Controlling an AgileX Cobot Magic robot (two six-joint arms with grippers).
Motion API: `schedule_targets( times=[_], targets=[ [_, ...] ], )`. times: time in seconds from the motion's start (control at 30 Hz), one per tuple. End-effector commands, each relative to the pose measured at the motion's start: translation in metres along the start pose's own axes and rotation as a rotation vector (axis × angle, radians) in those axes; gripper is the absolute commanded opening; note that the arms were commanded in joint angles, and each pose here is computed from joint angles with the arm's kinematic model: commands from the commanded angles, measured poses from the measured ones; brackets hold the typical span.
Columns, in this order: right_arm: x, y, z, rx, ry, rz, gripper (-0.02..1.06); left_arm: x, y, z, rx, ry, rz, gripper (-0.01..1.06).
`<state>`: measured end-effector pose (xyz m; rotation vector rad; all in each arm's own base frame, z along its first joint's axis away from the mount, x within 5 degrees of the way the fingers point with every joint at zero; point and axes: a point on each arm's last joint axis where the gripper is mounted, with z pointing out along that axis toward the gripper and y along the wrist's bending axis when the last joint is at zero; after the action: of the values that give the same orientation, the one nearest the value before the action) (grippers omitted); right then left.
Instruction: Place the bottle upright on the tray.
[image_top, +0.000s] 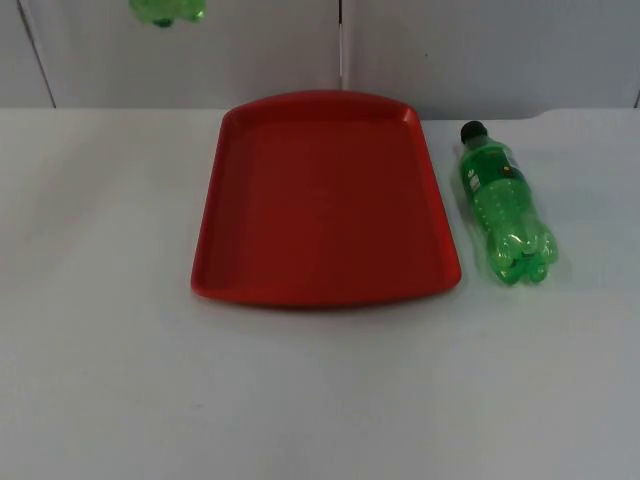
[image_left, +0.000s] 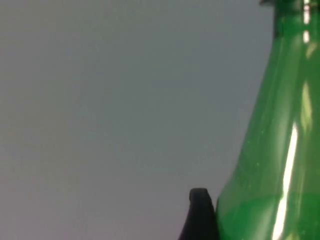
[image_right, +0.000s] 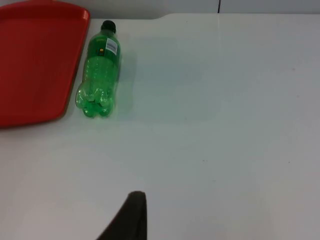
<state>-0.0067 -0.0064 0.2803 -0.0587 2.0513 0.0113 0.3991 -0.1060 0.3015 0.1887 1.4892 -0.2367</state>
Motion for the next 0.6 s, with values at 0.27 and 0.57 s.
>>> schedule_targets(
  times=[0.27, 0.57],
  targets=[
    [0.0, 0.0, -0.001, 0.003, -0.012, -0.003, 1.05, 0.07, -0.008, 0.041, 0.105, -0.052, -0.036, 0.0],
    [0.0, 0.0, -0.001, 0.003, -0.012, -0.003, 1.05, 0.11, -0.012, 0.08, 0.162, -0.037, -0.031, 0.0]
  ],
)
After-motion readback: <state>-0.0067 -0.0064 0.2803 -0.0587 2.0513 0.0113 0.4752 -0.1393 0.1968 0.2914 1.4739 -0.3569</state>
